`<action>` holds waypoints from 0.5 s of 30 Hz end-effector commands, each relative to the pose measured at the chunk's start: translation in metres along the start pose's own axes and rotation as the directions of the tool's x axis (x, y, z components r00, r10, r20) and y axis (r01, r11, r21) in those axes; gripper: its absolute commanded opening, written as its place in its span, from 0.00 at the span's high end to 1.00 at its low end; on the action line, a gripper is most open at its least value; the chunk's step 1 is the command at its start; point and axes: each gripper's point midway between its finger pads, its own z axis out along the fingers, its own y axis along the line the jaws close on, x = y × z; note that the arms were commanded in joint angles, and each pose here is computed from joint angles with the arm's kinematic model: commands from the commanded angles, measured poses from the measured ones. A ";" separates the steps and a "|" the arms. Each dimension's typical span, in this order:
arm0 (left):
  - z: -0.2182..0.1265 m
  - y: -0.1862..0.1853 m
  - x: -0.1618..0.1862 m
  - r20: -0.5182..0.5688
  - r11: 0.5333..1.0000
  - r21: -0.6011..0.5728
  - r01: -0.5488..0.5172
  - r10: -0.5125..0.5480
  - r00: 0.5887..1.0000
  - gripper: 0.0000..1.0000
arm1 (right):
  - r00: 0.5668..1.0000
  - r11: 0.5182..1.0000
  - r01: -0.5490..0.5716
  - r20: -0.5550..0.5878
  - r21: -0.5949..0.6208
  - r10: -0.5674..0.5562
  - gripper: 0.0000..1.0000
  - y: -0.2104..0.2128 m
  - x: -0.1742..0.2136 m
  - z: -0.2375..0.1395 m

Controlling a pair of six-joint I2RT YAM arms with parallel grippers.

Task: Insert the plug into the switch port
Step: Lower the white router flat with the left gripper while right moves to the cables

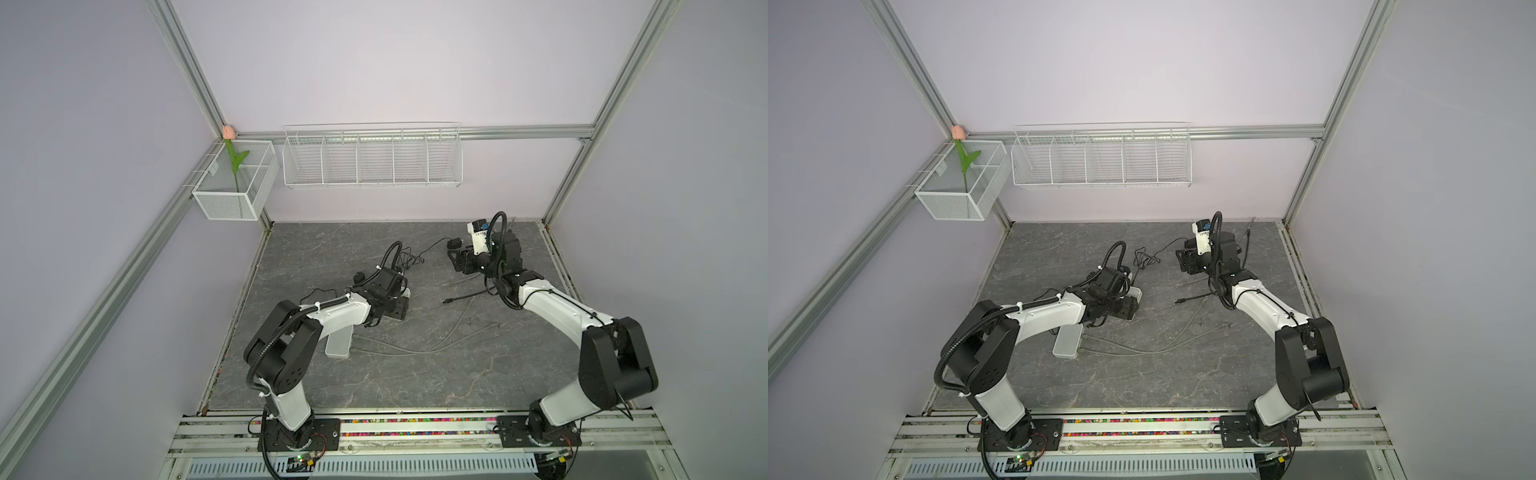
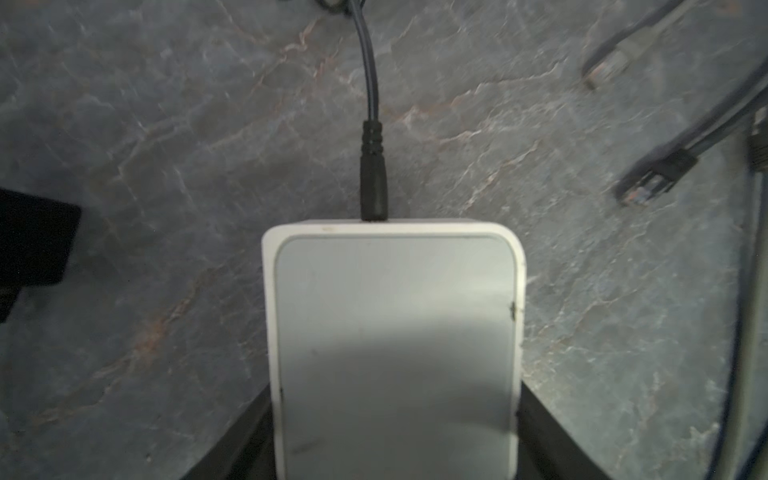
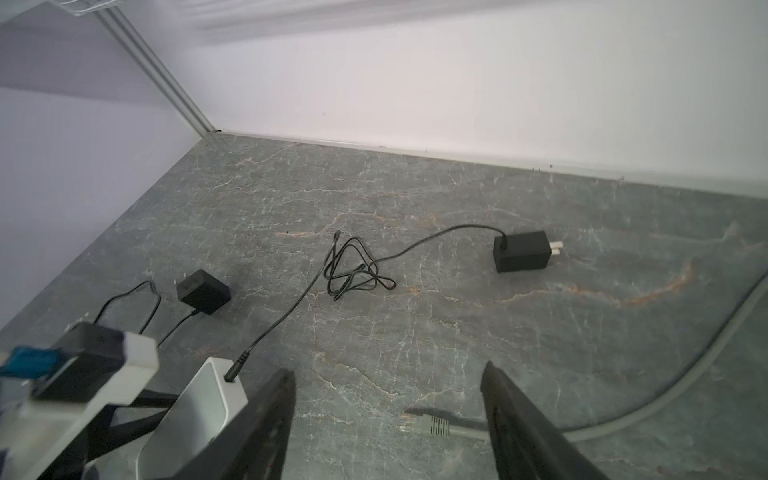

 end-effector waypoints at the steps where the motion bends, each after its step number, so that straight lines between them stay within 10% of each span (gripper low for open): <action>1: -0.001 -0.001 -0.012 0.023 0.998 -0.014 0.062 -0.062 0.998 1.00 | 0.978 0.977 0.206 0.055 -0.061 -0.203 0.26 0.020 -0.013 -0.020; 6: 0.011 0.001 -0.003 -0.017 0.992 -0.039 0.116 -0.117 0.993 0.96 | 0.949 0.946 0.314 0.003 -0.084 -0.315 0.25 0.035 -0.010 -0.030; 13: 0.014 0.004 -0.001 -0.008 0.984 -0.076 0.160 -0.161 0.987 0.48 | 0.908 0.912 0.406 -0.138 0.060 -0.396 0.27 0.023 0.017 -0.034; 14: 0.011 0.005 -0.003 0.006 0.982 -0.078 0.170 -0.170 0.985 0.11 | 0.912 0.915 0.395 -0.160 0.087 -0.378 0.27 0.017 0.023 -0.037; 15: 0.008 0.005 -0.005 0.021 0.981 -0.076 0.177 -0.176 0.984 0.01 | 0.919 0.919 0.374 -0.185 0.122 -0.349 0.27 0.011 0.028 -0.040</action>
